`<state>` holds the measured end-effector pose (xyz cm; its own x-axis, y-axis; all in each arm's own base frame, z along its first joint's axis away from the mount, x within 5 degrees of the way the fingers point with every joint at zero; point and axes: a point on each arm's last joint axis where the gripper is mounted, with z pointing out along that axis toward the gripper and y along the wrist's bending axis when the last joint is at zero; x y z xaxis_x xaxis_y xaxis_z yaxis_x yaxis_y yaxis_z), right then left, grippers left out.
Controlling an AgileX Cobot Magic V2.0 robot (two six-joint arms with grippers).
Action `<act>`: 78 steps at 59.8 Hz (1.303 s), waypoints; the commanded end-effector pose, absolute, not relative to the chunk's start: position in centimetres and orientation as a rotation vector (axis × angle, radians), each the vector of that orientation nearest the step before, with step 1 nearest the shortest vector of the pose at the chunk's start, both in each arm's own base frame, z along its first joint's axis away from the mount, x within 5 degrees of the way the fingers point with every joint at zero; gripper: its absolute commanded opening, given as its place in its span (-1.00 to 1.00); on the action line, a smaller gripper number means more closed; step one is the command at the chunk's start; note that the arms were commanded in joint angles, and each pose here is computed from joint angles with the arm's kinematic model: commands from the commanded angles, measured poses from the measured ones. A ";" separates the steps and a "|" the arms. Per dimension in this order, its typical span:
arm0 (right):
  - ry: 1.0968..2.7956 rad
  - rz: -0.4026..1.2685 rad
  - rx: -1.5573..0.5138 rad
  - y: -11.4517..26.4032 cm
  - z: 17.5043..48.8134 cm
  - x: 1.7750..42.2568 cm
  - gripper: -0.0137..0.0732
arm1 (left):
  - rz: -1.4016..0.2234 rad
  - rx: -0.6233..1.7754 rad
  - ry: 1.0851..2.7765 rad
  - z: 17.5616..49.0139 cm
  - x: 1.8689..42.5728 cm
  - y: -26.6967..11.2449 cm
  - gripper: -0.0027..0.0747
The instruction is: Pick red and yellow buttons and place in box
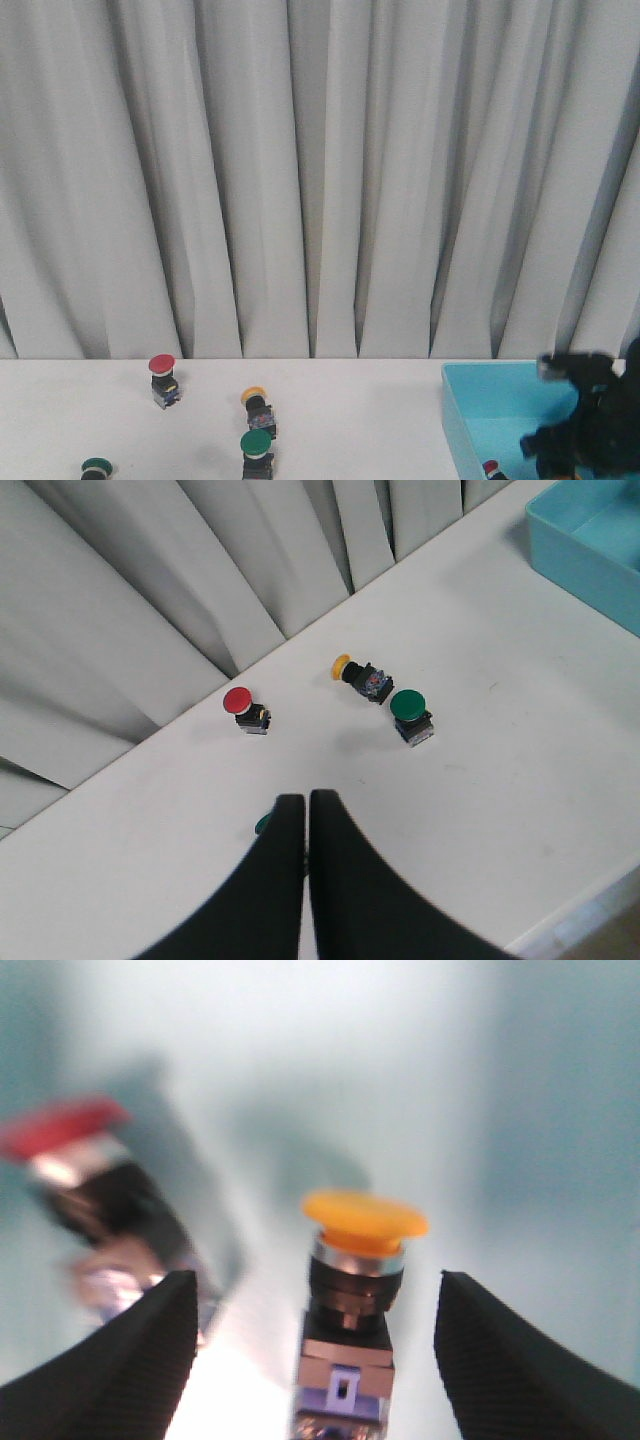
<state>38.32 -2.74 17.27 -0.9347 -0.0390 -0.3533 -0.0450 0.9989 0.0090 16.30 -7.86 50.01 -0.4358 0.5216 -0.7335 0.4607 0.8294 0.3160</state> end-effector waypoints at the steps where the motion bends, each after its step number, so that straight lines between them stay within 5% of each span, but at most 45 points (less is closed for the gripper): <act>1: 2.510 0.018 -0.065 -2.6 25.2 37.7 0.41 | 0.070 0.684 2.030 51.0 15.9 -7.6 -0.95; 23: 1.899 -0.012 -0.106 -1.2 43.2 26.4 0.05 | 0.056 0.674 1.971 51.5 16.1 -7.8 -0.95; 30: 1.750 -0.042 -0.126 -0.7 46.8 21.3 -0.35 | 0.054 0.673 1.966 51.5 16.1 -7.8 -0.95; 35: 1.684 -0.050 -0.133 -0.4 48.2 18.6 -0.72 | 0.053 0.673 1.966 51.5 16.1 -7.8 -0.95; 78: 1.578 0.049 -0.091 0.2 49.8 15.9 -0.70 | 0.053 0.673 1.966 51.5 16.1 -7.8 -0.95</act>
